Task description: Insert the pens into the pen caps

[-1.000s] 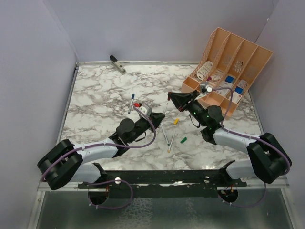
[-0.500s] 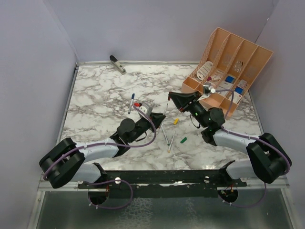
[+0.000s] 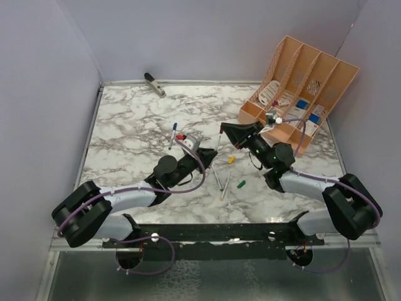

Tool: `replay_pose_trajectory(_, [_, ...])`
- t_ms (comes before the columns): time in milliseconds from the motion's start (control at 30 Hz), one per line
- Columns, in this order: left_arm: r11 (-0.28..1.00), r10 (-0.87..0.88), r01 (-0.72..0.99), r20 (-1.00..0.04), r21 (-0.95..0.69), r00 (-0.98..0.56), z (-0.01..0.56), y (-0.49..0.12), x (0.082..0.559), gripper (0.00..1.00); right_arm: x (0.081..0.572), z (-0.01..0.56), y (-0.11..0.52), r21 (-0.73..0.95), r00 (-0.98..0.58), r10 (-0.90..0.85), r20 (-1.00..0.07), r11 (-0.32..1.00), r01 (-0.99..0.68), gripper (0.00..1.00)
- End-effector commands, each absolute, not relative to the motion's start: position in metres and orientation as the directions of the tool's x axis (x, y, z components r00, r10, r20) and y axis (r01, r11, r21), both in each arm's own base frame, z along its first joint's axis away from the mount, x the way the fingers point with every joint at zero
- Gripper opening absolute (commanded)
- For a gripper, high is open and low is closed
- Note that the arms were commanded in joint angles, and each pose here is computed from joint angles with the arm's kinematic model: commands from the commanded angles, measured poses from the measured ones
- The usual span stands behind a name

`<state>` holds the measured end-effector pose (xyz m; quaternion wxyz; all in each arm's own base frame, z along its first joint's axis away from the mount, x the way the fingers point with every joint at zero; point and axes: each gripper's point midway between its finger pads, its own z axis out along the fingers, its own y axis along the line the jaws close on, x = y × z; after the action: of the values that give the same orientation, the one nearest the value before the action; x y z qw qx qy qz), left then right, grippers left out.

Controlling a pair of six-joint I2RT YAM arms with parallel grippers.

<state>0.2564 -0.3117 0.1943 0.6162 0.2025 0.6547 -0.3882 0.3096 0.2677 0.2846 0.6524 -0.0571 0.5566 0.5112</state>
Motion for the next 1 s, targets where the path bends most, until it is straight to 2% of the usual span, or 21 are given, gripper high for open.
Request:
replay_pose_trajectory(0, [0.578, -0.277, 0.775, -0.955, -0.255, -0.107, 0.223, -0.313, 0.252, 0.0, 0.306, 0.285, 0.268, 0.479, -0.123, 0.605, -0.787, 0.472, -0.74, 0.01])
replay_pose_trajectory(700, [0.585, -0.288, 0.77, -0.953, -0.253, -0.094, 0.227, -0.309, 0.252, 0.0, 0.307, 0.281, 0.271, 0.476, -0.124, 0.599, -0.791, 0.476, -0.739, 0.01])
replay_pose_trajectory(967, [0.575, -0.278, 0.774, -0.953, -0.263, -0.118, 0.219, -0.311, 0.25, 0.0, 0.31, 0.297, 0.264, 0.444, -0.053, 0.609, -0.791, 0.513, -0.735, 0.01])
